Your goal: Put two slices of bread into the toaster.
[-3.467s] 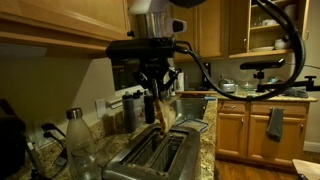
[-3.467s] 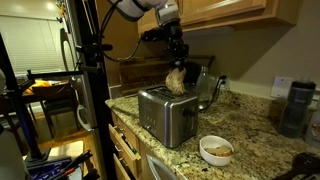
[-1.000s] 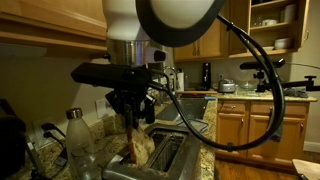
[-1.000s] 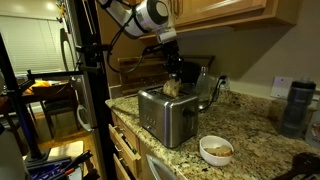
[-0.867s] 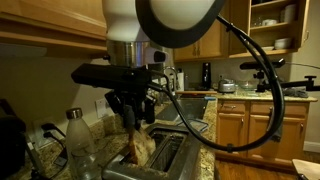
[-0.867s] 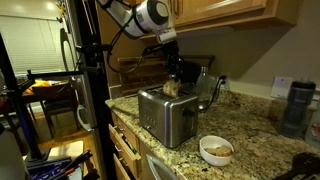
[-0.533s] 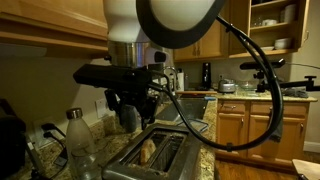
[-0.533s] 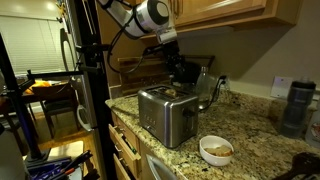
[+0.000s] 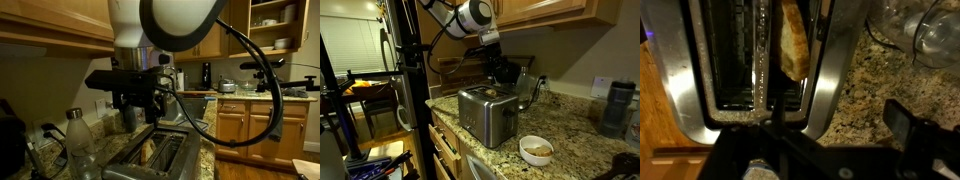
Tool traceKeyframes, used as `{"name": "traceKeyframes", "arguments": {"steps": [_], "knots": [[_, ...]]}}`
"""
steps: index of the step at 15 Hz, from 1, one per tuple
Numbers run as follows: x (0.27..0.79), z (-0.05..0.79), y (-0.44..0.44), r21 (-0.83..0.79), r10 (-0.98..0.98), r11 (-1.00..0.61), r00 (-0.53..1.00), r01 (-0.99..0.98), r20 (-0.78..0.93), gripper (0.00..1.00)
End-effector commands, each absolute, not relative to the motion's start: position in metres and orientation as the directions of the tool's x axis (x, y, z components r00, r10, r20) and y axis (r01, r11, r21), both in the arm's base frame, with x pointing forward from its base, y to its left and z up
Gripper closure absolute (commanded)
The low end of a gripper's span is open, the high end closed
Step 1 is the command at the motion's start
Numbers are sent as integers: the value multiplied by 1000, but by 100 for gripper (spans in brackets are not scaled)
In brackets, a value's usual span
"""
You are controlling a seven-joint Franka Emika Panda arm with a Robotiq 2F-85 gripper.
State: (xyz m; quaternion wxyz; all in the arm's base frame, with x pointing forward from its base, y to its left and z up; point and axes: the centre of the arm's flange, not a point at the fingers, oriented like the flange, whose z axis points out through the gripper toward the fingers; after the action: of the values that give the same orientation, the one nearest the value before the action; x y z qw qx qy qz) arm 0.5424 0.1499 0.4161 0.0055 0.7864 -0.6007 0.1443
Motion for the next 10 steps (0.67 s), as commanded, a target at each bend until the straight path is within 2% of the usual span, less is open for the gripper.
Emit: {"name": "traceKeyframes", "arguments": {"steps": [1, 10], "knots": [[543, 416, 149, -163, -942, -281, 240, -946, 234, 0], [539, 427, 128, -186, -948, -242, 190, -952, 256, 0]]}}
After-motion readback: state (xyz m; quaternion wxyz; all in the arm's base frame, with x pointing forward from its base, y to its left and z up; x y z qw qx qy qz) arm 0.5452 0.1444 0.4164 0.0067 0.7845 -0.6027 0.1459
